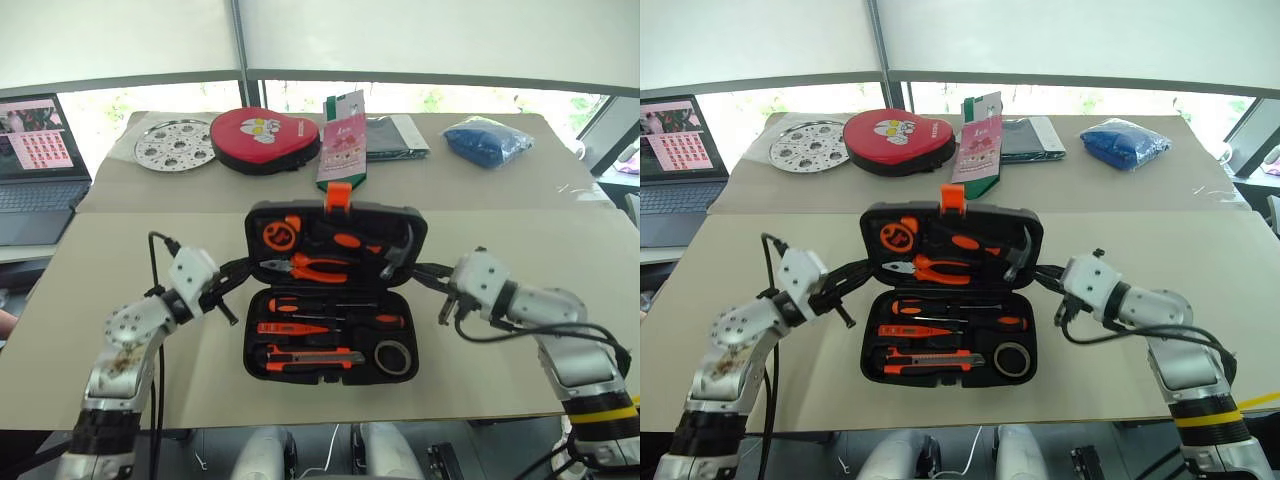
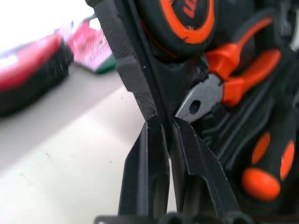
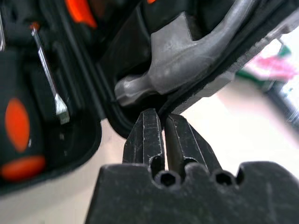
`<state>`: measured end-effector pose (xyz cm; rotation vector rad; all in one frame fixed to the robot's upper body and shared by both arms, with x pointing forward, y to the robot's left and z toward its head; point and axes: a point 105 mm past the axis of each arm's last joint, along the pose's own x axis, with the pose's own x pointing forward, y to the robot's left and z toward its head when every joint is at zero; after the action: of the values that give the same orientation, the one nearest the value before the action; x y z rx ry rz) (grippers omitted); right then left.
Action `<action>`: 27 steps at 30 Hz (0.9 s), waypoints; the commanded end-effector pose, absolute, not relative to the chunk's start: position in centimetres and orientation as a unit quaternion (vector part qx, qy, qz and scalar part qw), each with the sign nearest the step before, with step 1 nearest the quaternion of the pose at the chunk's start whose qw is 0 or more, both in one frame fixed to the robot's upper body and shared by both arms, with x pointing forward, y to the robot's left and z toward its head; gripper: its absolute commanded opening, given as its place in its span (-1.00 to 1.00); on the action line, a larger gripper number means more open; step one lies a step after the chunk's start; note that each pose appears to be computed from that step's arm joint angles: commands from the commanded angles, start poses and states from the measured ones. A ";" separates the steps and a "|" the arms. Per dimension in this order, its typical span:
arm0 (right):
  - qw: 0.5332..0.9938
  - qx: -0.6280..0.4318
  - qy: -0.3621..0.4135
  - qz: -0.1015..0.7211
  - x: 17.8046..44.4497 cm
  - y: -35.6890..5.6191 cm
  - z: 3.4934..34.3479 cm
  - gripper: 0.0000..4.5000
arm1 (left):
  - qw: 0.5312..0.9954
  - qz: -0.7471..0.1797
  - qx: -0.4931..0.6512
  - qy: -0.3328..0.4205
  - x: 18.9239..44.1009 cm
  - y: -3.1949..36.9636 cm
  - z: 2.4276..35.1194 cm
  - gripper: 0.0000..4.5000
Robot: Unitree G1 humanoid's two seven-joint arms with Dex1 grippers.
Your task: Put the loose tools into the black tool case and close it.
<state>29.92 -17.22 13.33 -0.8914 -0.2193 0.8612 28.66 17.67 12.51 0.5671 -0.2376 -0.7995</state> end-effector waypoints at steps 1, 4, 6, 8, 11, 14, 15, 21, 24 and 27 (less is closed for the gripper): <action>0.752 -0.520 -0.129 0.385 28.2 -19.1 10.9 -0.99 | 0.808 -0.433 0.385 -0.108 25.6 18.8 9.6 -0.83; 0.741 -0.518 -0.137 0.405 26.9 -19.1 10.2 -0.61 | 0.794 -0.450 0.396 -0.104 24.2 19.7 9.1 -0.45; 0.735 -0.527 -0.137 0.405 26.2 -19.7 9.9 -0.25 | 0.787 -0.451 0.411 -0.092 23.6 20.8 8.6 -0.10; 0.737 -0.533 -0.129 0.395 25.7 -20.6 9.8 0.07 | 0.816 -0.429 0.382 -0.066 23.9 22.0 8.5 0.26; 0.771 -0.497 -0.086 0.389 25.0 -22.4 9.9 0.37 | 0.866 -0.393 0.307 -0.028 25.1 23.3 8.9 0.42; 0.818 -0.422 -0.032 0.389 24.3 -23.5 10.3 0.16 | 0.881 -0.394 0.262 -0.006 25.8 23.3 9.3 0.42; 0.823 -0.390 -0.012 0.413 23.4 -23.2 10.4 0.05 | 0.884 -0.397 0.246 -0.001 26.2 23.0 9.6 0.30; 0.780 -0.294 0.117 0.540 17.9 -20.2 9.4 -0.88 | 0.874 -0.441 0.204 0.001 29.8 19.1 11.8 -0.60; 0.754 -0.285 0.152 0.572 16.3 -18.3 8.2 -1.00 | 0.869 -0.454 0.196 0.013 31.7 17.2 12.1 -0.99; 0.749 -0.283 0.164 0.576 16.0 -16.8 7.4 -1.00 | 0.860 -0.466 0.202 0.044 32.2 16.5 11.3 -0.99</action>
<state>15.96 -17.54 7.52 -0.6093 0.3506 1.2626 32.04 16.29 11.85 0.4136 0.0496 -0.9797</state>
